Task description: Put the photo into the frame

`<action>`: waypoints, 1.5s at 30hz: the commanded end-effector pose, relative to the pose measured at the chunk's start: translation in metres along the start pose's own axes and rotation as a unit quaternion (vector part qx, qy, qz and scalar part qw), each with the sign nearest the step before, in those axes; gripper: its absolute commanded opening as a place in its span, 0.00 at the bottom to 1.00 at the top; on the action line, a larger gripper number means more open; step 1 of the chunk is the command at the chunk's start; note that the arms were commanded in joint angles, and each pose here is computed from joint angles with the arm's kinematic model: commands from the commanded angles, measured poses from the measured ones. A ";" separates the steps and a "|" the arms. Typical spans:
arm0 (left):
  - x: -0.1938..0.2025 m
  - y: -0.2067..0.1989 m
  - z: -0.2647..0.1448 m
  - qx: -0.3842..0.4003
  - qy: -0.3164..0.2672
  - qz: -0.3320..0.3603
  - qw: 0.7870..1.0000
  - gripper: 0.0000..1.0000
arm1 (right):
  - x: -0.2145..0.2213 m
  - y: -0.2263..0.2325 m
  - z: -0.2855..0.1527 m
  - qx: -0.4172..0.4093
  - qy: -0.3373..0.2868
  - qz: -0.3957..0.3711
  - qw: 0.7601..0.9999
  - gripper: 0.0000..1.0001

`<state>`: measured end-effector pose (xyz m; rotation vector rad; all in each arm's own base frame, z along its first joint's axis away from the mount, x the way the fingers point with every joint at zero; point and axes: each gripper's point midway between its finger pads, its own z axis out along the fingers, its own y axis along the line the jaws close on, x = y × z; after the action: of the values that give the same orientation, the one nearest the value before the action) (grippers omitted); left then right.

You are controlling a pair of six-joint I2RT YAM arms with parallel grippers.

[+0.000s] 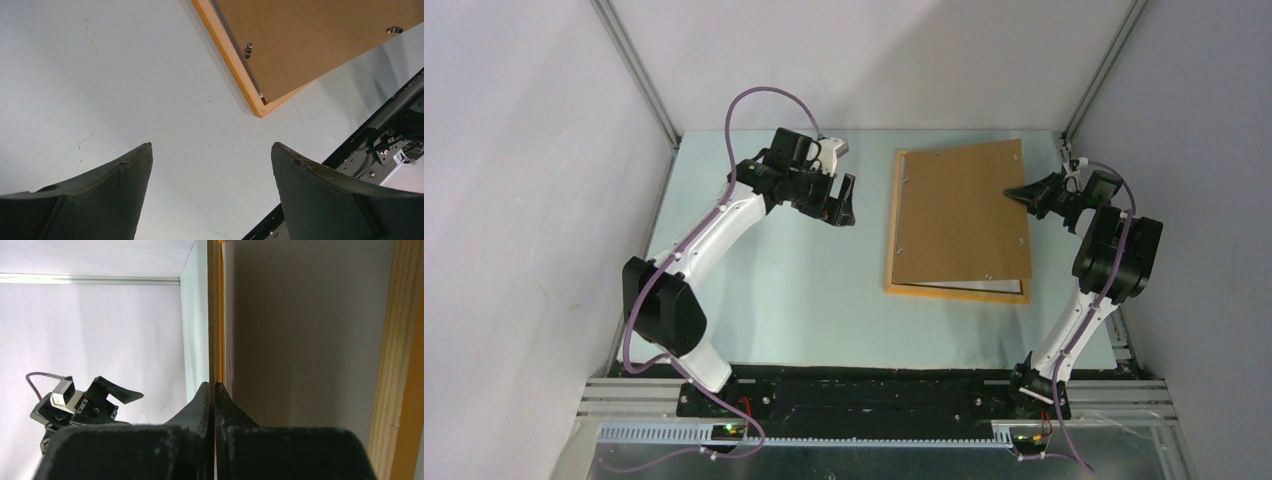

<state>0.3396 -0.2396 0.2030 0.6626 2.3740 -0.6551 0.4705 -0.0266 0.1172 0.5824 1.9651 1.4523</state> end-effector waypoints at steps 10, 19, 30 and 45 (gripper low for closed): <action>-0.008 -0.002 -0.013 -0.001 -0.025 0.020 0.999 0.93 | -0.008 0.024 0.011 -0.036 0.015 -0.030 0.999 0.00; -0.007 -0.001 -0.013 -0.001 -0.025 0.021 0.999 0.93 | -0.009 0.024 0.013 -0.037 0.016 -0.031 0.999 0.00; -0.006 -0.002 -0.014 0.000 -0.024 0.021 0.999 0.93 | -0.007 0.024 0.013 -0.037 0.022 -0.035 0.998 0.00; -0.004 -0.001 -0.013 -0.001 -0.022 0.022 1.000 0.93 | -0.006 0.022 0.012 -0.036 0.029 -0.037 0.998 0.00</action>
<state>0.3365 -0.2377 0.1970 0.6722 2.3840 -0.6505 0.4803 -0.0189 0.1146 0.5374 1.9711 1.4570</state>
